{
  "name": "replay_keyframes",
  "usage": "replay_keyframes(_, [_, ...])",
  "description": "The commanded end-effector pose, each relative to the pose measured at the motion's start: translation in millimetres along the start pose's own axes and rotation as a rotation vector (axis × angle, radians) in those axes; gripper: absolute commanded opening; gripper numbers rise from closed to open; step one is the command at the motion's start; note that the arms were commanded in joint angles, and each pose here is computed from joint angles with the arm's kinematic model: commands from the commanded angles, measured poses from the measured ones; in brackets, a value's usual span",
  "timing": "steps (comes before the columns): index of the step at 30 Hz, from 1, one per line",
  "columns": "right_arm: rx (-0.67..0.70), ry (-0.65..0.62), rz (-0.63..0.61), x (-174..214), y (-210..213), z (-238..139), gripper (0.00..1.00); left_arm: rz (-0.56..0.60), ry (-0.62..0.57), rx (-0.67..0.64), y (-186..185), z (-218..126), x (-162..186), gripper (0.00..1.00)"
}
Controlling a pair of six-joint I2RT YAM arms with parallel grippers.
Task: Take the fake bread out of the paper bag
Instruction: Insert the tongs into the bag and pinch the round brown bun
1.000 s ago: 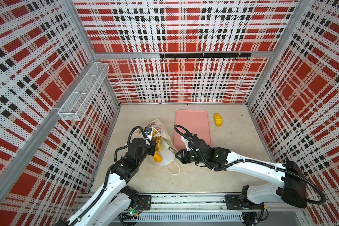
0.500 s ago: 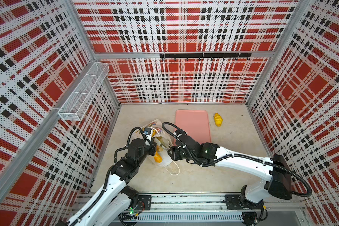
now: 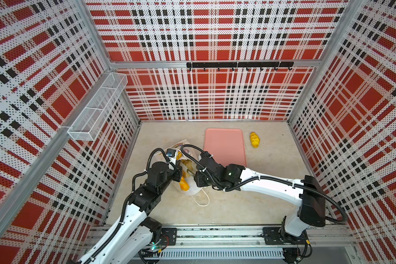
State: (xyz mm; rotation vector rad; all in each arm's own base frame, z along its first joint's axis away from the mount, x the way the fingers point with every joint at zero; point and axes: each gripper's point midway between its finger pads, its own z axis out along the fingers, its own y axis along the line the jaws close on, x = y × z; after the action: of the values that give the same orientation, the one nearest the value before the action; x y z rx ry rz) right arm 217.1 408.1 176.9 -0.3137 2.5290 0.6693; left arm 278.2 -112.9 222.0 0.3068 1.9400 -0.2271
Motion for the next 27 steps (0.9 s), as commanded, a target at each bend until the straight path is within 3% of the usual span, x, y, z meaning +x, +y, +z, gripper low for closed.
replay_keyframes(1, [0.014,-0.037,0.013,-9.6,6.4,-0.3,0.43,-0.038,-0.077,0.025,-2.7,-4.7,-16.5,0.0])
replay_keyframes(5, [0.06,-0.013,0.011,-0.3,-4.2,7.4,0.34,-0.038,-0.079,0.026,-2.9,-5.4,-17.0,0.0])
replay_keyframes(9, [0.039,-0.009,0.01,4.5,-5.0,5.8,0.08,-0.041,-0.079,0.027,-3.0,-5.6,-16.6,0.0])
replay_keyframes(11, [0.004,-0.024,0.002,3.5,0.3,0.8,0.0,-0.043,-0.077,0.025,-2.6,-5.4,-16.1,0.0])
replay_keyframes(18, [-0.218,-0.124,-0.075,-12.0,36.9,-34.8,0.0,-0.141,-0.046,-0.039,10.2,-0.4,-10.5,0.0])
replay_keyframes(27, [-0.201,-0.153,-0.158,-6.4,18.4,-61.2,0.0,-0.276,-0.049,-0.137,34.0,-0.2,-8.3,0.0])
